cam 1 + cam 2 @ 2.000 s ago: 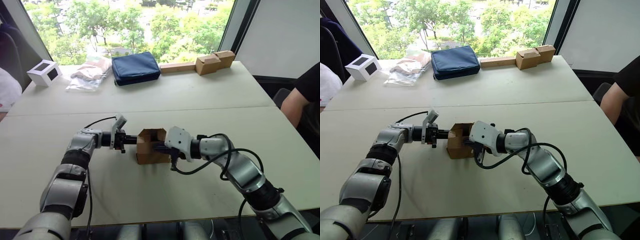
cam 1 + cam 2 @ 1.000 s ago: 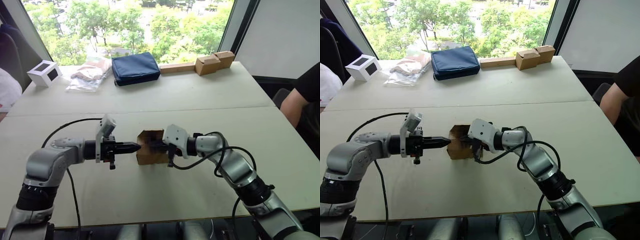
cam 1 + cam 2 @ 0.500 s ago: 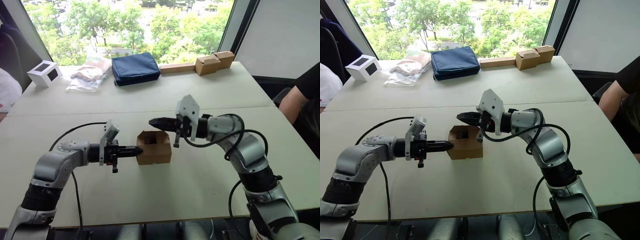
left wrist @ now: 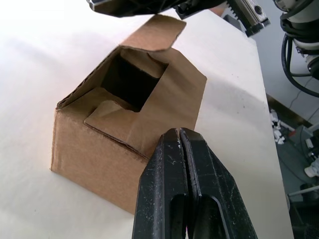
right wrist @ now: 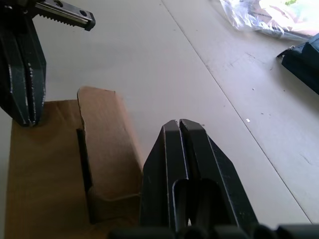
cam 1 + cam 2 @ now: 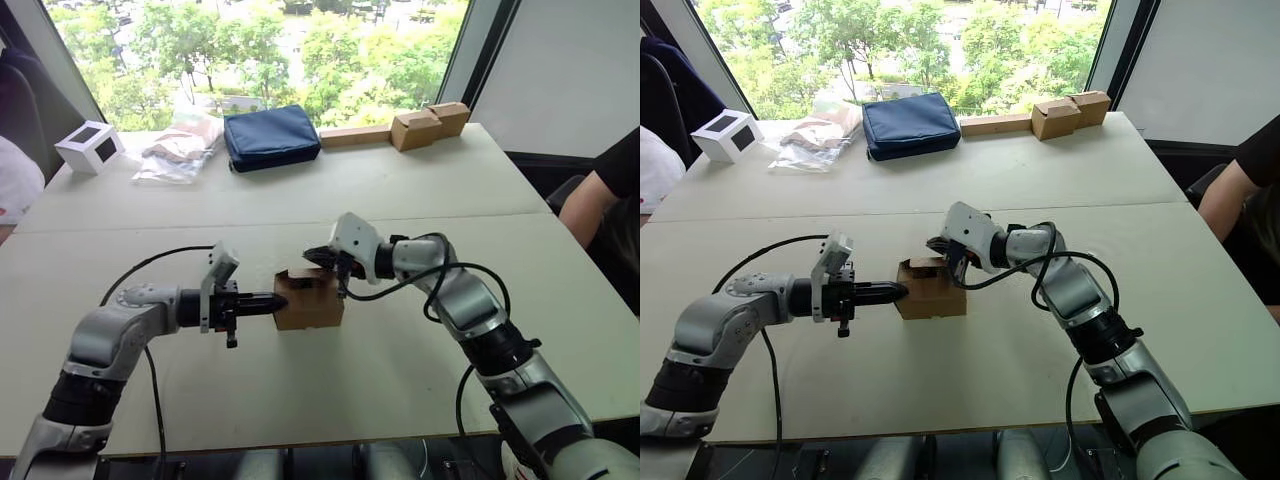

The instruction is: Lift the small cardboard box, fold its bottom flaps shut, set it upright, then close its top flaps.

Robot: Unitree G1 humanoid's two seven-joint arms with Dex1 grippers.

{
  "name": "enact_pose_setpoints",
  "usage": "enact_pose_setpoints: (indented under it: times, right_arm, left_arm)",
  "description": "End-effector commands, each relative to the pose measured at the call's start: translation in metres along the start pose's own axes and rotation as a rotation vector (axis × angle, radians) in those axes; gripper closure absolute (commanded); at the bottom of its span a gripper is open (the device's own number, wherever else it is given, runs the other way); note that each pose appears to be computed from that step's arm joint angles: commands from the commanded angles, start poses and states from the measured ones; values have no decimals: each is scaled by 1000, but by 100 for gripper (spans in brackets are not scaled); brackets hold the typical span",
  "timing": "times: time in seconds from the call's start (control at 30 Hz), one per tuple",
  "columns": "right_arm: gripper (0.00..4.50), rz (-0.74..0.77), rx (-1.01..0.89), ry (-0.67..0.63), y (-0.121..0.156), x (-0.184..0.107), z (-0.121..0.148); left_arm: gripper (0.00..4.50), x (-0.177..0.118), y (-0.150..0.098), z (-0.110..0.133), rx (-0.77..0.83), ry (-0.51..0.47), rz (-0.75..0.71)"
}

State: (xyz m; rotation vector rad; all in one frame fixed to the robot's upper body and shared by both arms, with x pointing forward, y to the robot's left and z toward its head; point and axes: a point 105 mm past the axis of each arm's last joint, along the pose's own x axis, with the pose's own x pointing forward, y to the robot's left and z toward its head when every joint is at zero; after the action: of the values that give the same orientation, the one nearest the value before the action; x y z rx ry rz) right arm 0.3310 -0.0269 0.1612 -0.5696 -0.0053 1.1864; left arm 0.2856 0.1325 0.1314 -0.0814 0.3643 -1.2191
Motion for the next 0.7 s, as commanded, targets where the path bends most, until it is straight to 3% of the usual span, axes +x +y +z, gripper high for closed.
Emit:
enact_pose_setpoints:
  times: [0.03,0.33,0.7]
  right_arm:
    - [450,27,-27,-38,8,-4,13]
    - [450,11,-22,-18,9,-4,8]
    - [450,7,-15,-36,12,-10,14]
  left_arm:
    - [447,-5,2,8,14,-24,26]
    - [447,-9,9,51,-10,-188,17]
    - [447,23,24,35,-29,-166,62]
